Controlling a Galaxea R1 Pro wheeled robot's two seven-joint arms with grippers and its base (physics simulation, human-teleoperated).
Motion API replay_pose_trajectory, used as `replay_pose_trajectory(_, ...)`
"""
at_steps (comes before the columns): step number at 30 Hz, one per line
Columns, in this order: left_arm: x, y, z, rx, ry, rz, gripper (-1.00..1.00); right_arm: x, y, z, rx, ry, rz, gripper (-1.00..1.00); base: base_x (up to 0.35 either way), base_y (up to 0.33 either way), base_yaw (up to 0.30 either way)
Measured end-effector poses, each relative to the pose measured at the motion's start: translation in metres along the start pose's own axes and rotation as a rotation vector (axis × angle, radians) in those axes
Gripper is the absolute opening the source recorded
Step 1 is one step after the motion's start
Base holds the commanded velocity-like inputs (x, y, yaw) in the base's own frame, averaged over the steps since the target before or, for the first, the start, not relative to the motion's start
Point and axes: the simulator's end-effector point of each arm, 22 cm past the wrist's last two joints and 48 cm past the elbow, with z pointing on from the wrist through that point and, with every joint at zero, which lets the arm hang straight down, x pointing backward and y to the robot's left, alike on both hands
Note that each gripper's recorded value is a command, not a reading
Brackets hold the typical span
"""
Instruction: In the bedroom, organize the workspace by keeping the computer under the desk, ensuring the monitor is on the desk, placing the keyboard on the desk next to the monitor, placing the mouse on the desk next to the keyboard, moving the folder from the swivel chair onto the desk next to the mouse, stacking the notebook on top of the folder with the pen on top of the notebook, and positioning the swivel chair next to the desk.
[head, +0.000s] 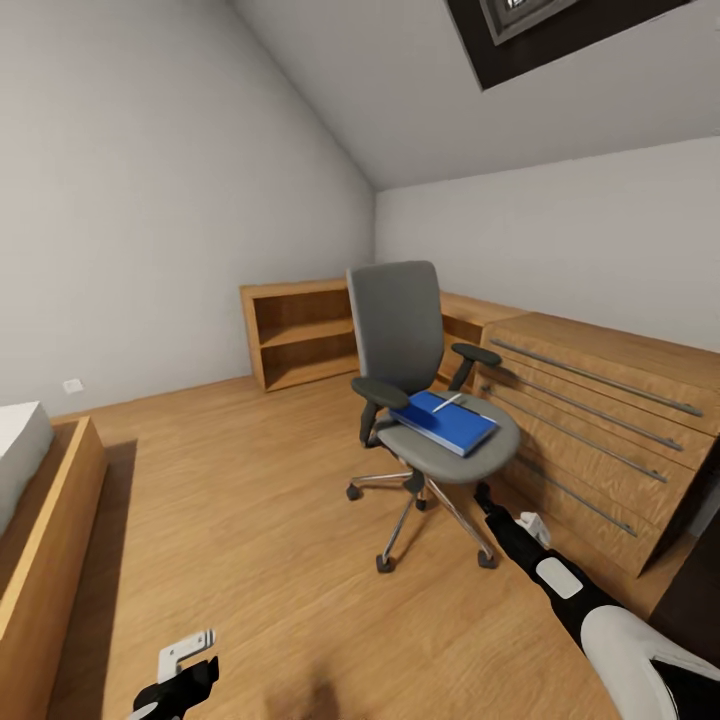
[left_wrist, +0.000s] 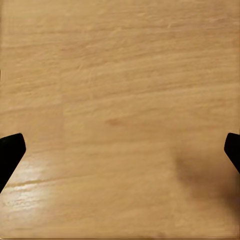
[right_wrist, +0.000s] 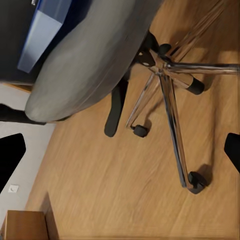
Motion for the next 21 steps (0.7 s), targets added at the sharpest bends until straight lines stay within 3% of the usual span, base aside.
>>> replay_pose_trajectory(9,-0.007,-0.001,-0.005,0.001,0.000,0.000,1.00,-0.002,0.007,-0.001,0.004,0.008,-0.018,1.00,-0.020,0.000,0.000)
replay_pose_trajectory(13,-0.015,-0.003,-0.011,-0.001,-0.001,-0.001,1.00,0.002,0.019,0.001,0.003,0.019,-0.069,1.00,-0.001,0.000,0.000)
replay_pose_trajectory(19,-0.035,-0.009,-0.019,0.006,-0.049,-0.015,1.00,0.029,0.023,-0.001,0.030,0.003,-0.137,1.00,0.000,0.000,0.000)
replay_pose_trajectory(21,-0.029,-0.026,-0.024,0.026,-0.042,-0.016,1.00,0.047,0.020,-0.004,0.053,-0.018,-0.200,1.00,0.000,0.000,0.000)
